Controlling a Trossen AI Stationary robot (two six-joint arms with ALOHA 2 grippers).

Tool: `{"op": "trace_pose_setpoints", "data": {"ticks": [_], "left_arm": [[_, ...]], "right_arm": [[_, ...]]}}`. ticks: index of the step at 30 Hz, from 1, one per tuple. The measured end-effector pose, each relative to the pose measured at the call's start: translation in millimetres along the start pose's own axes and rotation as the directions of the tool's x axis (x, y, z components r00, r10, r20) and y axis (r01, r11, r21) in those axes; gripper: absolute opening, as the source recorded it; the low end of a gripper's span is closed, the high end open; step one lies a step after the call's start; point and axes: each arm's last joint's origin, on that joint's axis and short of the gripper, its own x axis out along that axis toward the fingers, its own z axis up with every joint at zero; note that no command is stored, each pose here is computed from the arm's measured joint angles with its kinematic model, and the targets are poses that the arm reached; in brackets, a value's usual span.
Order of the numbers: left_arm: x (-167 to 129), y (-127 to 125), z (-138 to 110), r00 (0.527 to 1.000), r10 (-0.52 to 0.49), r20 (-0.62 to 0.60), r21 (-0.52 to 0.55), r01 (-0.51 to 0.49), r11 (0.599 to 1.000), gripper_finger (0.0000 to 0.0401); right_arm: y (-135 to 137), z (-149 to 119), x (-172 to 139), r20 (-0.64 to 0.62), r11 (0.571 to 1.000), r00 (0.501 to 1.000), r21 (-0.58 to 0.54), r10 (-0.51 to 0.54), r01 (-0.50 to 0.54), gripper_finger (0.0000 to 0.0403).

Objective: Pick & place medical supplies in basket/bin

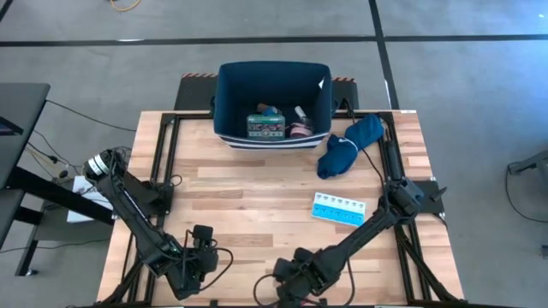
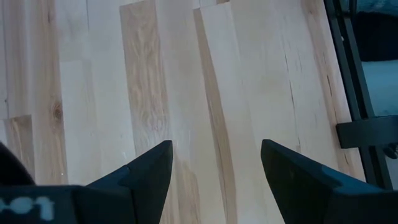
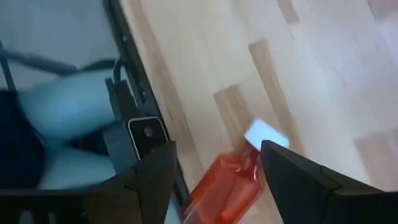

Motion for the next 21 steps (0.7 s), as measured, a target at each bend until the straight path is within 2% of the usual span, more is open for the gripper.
{"op": "trace_pose_setpoints", "data": {"ticks": [3, 11, 14, 21], "left_arm": [[0, 0, 0, 1.000, 0.000, 0.000, 0.007, 0.000, 1.000, 0.0236], [0, 0, 0, 1.000, 0.000, 0.000, 0.088, 0.000, 0.996, 0.0236], [0, 0, 0, 1.000, 0.000, -0.001, 0.112, 0.000, 0.994, 0.0236], [1, 2, 1, 1.000, 0.005, -0.003, 0.136, -0.004, 0.991, 0.0236]], "right_arm": [[-2, -1, 0, 0.014, 0.993, 0.999, 0.109, -0.039, 0.037, 0.0226], [-4, -5, 5, 0.002, 0.969, 0.997, 0.237, -0.075, 0.072, 0.0226], [-9, -11, 16, -0.055, 0.956, 0.992, 0.264, -0.115, 0.126, 0.0226], [-10, -13, 36, -0.100, 0.955, 0.990, 0.270, -0.100, 0.123, 0.0226]]}}
